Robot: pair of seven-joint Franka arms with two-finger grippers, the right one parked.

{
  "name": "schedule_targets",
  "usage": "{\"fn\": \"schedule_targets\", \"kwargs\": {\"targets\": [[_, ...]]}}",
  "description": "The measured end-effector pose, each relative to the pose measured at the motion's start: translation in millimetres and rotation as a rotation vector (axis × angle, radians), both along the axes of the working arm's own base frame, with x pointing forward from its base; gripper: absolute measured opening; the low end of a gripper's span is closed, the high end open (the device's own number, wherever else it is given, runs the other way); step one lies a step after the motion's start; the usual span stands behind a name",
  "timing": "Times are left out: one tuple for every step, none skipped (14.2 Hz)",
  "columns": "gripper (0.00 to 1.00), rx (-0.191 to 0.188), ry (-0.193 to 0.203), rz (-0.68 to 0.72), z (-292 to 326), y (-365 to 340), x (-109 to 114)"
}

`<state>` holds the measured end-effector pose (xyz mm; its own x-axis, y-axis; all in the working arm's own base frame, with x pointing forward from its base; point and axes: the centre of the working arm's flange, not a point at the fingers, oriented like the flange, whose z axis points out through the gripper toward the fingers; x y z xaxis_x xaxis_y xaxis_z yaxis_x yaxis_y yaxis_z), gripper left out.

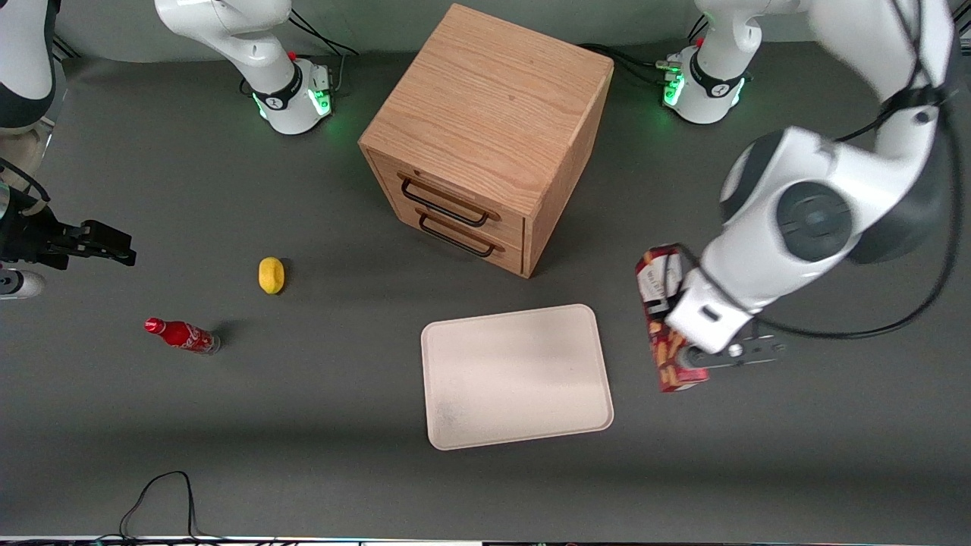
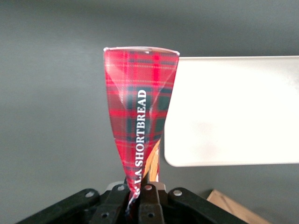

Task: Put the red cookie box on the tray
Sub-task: 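Carry the upright box over to the white tray's edge, then lower the box onto the tray and open the left gripper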

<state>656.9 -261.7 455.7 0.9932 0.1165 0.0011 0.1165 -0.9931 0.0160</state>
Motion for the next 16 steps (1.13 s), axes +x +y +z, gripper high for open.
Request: {"fn": "schedule_targets", "kwargs": {"targets": [[0.04, 0.007, 0.001, -0.001, -17.7, -12.0, 6.1], [0.04, 0.002, 0.0, -0.001, -33.9, -19.8, 13.6], [0.04, -0.011, -0.007, 0.002, -49.3, -24.6, 21.6], [0.04, -0.02, -0.017, 0.007, -65.5, -26.7, 29.3], [0.04, -0.026, -0.023, 0.013, -81.6, -28.7, 34.8], [0.04, -0.028, -0.027, 0.03, -96.5, -30.5, 38.7], [0.04, -0.031, -0.028, 0.053, -109.8, -33.1, 41.0], [0.04, -0.034, -0.026, 0.072, -121.8, -37.5, 41.6], [0.04, -0.033, -0.018, 0.083, -132.4, -42.9, 40.4], [0.04, -0.03, -0.009, 0.087, -140.6, -48.5, 38.0], [0.04, -0.027, -0.001, 0.086, -147.3, -52.9, 35.8], [0.04, -0.026, 0.004, 0.085, -152.5, -56.0, 34.4], [0.04, -0.029, 0.002, 0.083, -156.8, -58.4, 33.8], [0.04, -0.034, -0.002, 0.082, -161.6, -60.0, 33.6], [0.04, -0.041, -0.008, 0.081, -166.6, -61.4, 33.5], [0.04, -0.047, -0.014, 0.08, -171.1, -62.3, 33.0]]}}
